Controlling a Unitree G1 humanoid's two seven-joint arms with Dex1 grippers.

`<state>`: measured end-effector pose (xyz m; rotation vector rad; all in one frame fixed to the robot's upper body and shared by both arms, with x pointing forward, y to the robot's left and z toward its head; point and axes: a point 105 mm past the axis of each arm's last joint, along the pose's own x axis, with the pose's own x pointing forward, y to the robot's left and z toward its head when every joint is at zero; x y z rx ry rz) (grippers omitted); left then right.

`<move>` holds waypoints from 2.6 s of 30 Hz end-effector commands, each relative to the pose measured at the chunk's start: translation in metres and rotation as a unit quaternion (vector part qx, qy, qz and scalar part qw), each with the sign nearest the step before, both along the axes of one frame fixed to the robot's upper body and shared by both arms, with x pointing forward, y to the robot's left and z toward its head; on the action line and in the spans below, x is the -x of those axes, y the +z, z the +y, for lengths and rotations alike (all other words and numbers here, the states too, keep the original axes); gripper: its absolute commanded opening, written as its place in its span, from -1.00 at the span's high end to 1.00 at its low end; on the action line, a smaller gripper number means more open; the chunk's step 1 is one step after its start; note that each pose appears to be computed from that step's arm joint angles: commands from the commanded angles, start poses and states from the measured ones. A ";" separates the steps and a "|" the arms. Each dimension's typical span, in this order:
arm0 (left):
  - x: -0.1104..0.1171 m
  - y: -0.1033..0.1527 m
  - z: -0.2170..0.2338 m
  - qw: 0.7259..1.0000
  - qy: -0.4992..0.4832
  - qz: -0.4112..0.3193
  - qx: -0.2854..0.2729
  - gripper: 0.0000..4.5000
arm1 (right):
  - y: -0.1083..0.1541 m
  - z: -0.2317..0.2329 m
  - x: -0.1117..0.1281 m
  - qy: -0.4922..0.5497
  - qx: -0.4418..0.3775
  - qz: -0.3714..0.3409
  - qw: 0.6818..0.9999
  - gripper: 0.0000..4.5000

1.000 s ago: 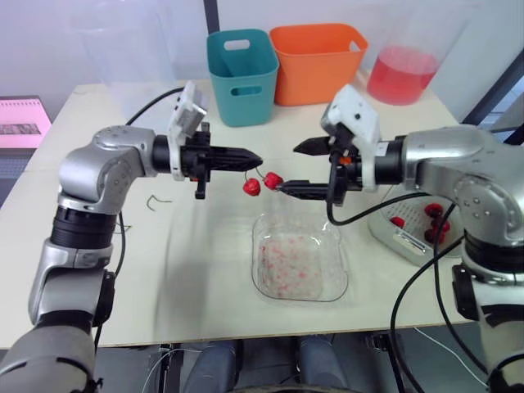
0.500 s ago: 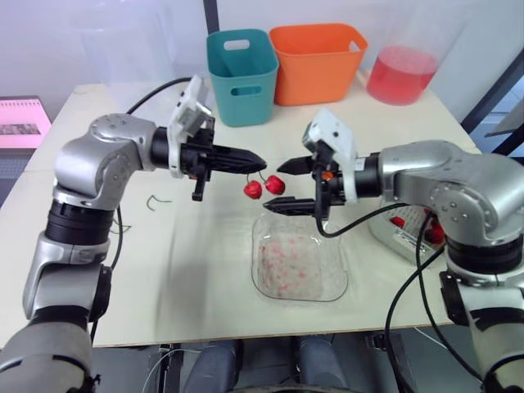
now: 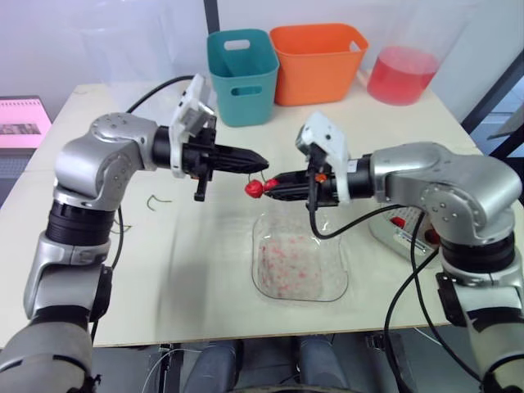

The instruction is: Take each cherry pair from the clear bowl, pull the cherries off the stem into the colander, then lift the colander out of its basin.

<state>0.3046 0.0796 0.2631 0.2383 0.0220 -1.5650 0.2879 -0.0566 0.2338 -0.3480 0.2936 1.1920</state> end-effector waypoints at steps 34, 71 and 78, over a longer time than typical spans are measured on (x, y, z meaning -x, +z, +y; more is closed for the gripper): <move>-0.013 0.006 0.001 0.997 0.046 -0.047 0.034 1.00 | -0.016 -0.252 0.000 -0.390 0.079 -0.074 0.914 0.68; 0.001 0.030 0.000 0.996 0.035 -0.062 0.048 1.00 | 0.007 -0.002 -0.009 -0.044 -0.230 0.037 0.972 -0.99; 0.000 0.029 0.000 0.996 0.041 -0.060 0.049 1.00 | 0.011 0.017 -0.008 -0.017 -0.234 0.036 0.971 -0.99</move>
